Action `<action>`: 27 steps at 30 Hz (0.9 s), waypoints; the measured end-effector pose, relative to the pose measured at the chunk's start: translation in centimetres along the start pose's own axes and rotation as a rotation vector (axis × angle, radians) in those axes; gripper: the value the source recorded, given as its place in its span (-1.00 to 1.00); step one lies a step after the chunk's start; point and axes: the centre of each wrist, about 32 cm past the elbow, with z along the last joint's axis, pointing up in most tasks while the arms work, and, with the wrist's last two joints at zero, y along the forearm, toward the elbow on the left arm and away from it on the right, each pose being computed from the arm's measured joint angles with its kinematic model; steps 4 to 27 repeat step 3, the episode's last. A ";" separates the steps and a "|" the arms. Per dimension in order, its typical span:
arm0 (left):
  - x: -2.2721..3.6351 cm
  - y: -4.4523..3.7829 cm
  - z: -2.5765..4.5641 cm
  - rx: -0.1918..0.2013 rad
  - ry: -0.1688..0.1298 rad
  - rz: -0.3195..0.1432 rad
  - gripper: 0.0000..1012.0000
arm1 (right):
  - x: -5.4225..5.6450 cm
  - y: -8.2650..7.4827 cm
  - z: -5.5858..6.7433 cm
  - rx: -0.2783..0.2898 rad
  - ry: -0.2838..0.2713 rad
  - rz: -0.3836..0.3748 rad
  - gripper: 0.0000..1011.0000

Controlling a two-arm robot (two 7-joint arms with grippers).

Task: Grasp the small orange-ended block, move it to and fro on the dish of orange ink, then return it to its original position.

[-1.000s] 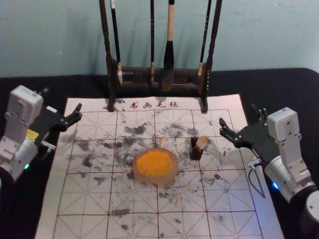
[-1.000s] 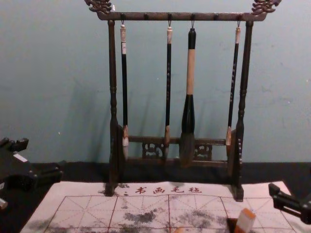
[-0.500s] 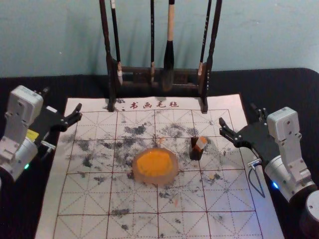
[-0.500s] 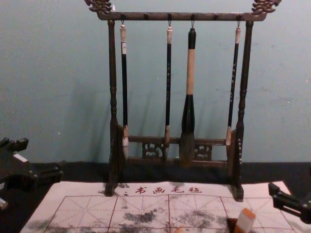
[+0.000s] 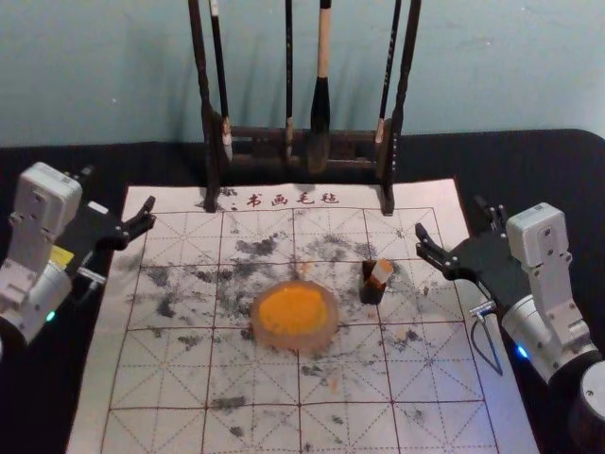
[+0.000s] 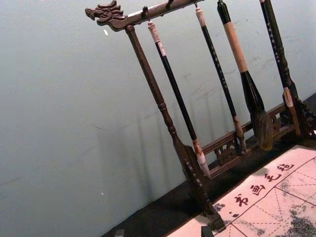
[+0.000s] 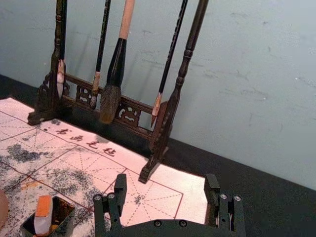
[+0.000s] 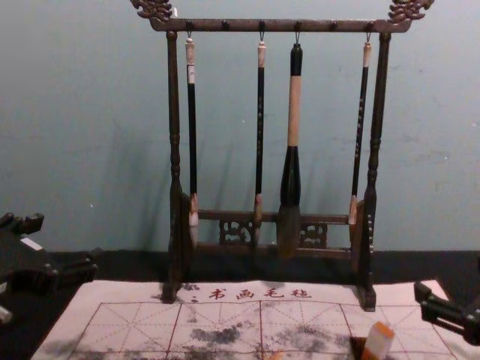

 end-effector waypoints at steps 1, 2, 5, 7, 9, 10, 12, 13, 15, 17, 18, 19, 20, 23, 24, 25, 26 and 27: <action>0.00 0.00 0.00 0.000 0.000 0.000 0.98 | 0.0 0.0 0.0 0.000 0.000 0.000 0.98; 0.00 0.00 0.00 0.000 0.000 0.000 0.98 | 0.0 0.0 0.0 0.000 0.000 0.000 0.98; 0.00 0.00 0.00 0.000 0.000 0.000 0.98 | 0.0 0.0 0.0 0.000 0.000 0.000 0.98; 0.00 0.00 0.00 0.000 0.000 0.000 0.98 | 0.0 0.0 0.0 0.000 0.000 0.000 0.98; 0.00 0.00 0.00 0.000 0.000 0.000 0.98 | 0.0 0.0 0.0 0.000 0.000 0.000 0.98; 0.00 0.00 0.00 0.000 0.000 0.000 0.98 | 0.0 0.0 0.0 0.000 0.000 0.000 0.98; 0.00 0.00 0.00 0.000 0.000 0.000 0.98 | 0.0 0.0 0.0 0.000 0.000 0.000 0.98; 0.00 0.00 0.00 0.000 0.000 0.000 0.98 | 0.0 0.0 0.0 0.000 0.000 0.000 0.98; 0.00 0.00 0.00 0.000 0.000 0.000 0.98 | 0.0 0.0 0.0 0.000 0.000 0.000 0.98; 0.00 0.00 0.00 0.000 0.000 0.000 0.98 | 0.0 0.0 0.0 0.000 0.000 0.000 0.98; 0.00 0.00 0.00 0.000 0.000 0.000 0.98 | 0.0 0.0 0.0 0.000 0.000 0.000 0.98; 0.00 0.00 0.00 0.000 0.000 0.000 0.98 | 0.0 0.0 0.0 0.000 0.000 0.000 0.98; 0.00 0.00 0.00 0.000 0.000 0.000 0.98 | 0.0 0.0 0.0 0.000 0.000 0.000 0.98; 0.00 0.00 0.00 0.000 0.000 0.000 0.98 | 0.0 0.0 0.0 0.000 0.000 0.000 0.98; 0.00 0.00 0.00 0.000 0.000 0.000 0.98 | 0.0 0.0 0.0 0.000 0.000 0.000 0.98; 0.00 0.00 0.00 0.000 0.000 0.000 0.98 | 0.0 0.0 0.0 0.000 0.000 0.000 0.98; 0.00 0.00 0.00 0.000 0.000 0.000 0.98 | 0.0 0.0 0.0 0.000 0.000 0.000 0.98; 0.00 0.00 0.00 0.000 0.000 0.000 0.98 | 0.0 0.0 0.0 0.000 0.000 0.000 0.98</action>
